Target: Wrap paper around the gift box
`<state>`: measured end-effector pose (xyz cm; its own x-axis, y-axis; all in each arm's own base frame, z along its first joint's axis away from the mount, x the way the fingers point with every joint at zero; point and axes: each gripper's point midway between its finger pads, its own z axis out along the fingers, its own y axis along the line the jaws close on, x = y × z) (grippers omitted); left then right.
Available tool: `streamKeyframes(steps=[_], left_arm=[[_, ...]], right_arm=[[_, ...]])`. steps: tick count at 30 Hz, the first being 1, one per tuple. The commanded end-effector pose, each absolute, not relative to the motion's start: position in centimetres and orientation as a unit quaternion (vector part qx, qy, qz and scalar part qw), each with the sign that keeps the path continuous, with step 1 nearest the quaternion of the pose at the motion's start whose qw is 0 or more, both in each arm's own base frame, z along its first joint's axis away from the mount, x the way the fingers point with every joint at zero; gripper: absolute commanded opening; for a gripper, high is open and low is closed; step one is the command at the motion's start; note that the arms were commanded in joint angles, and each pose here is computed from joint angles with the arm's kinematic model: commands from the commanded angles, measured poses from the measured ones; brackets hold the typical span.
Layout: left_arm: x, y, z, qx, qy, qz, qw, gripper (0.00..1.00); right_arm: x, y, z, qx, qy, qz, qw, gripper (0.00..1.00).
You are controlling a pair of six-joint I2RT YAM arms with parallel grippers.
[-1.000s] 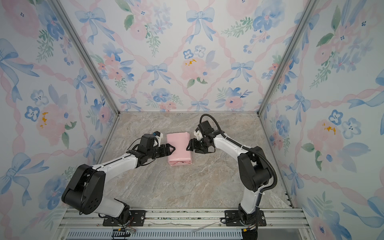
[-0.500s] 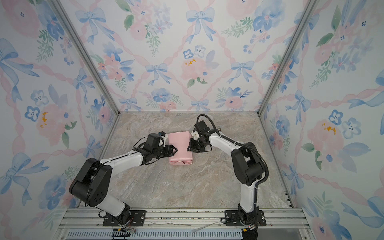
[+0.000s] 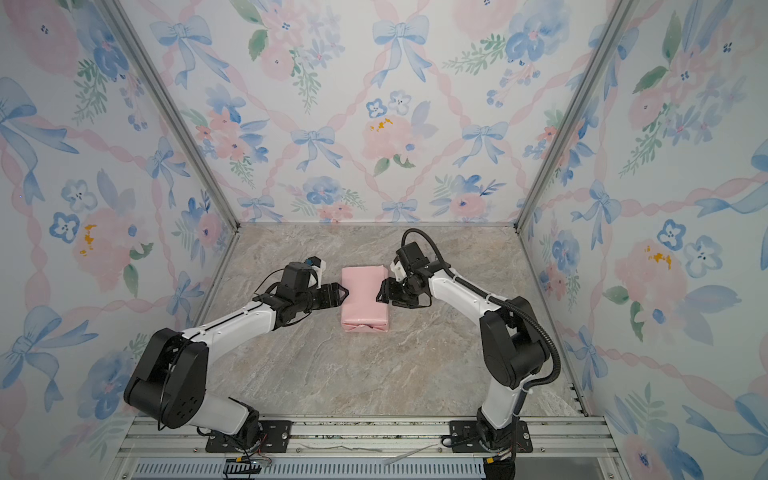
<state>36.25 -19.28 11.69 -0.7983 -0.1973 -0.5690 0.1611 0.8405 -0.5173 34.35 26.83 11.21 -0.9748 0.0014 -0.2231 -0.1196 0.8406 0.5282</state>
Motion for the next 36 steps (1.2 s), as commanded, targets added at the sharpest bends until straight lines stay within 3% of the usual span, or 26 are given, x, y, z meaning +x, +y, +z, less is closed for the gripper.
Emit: streamKeyframes(steps=[1,9,16,25,36], left_arm=[[35.3,-20.0,10.6,-0.006,0.905,-0.308,0.295,0.73],[35.6,-21.6,8.7,-0.007,0.903,-0.33,0.277,0.65],[35.7,-23.6,8.2,0.017,0.903,-0.333,0.27,0.51],[35.8,-26.4,11.1,0.08,0.877,-0.349,0.32,0.45],[36.0,-28.3,14.7,0.162,0.822,-0.352,0.418,0.44]], right_arm=[[34.8,27.1,10.4,-0.035,0.955,0.281,0.091,0.61],[35.9,28.7,8.4,-0.037,0.952,0.295,0.069,0.56],[35.7,29.5,7.7,-0.044,0.947,0.31,0.077,0.36],[36.3,29.4,10.2,-0.075,0.928,0.327,0.163,0.25],[36.6,26.9,14.5,-0.148,0.896,0.277,0.314,0.24]])
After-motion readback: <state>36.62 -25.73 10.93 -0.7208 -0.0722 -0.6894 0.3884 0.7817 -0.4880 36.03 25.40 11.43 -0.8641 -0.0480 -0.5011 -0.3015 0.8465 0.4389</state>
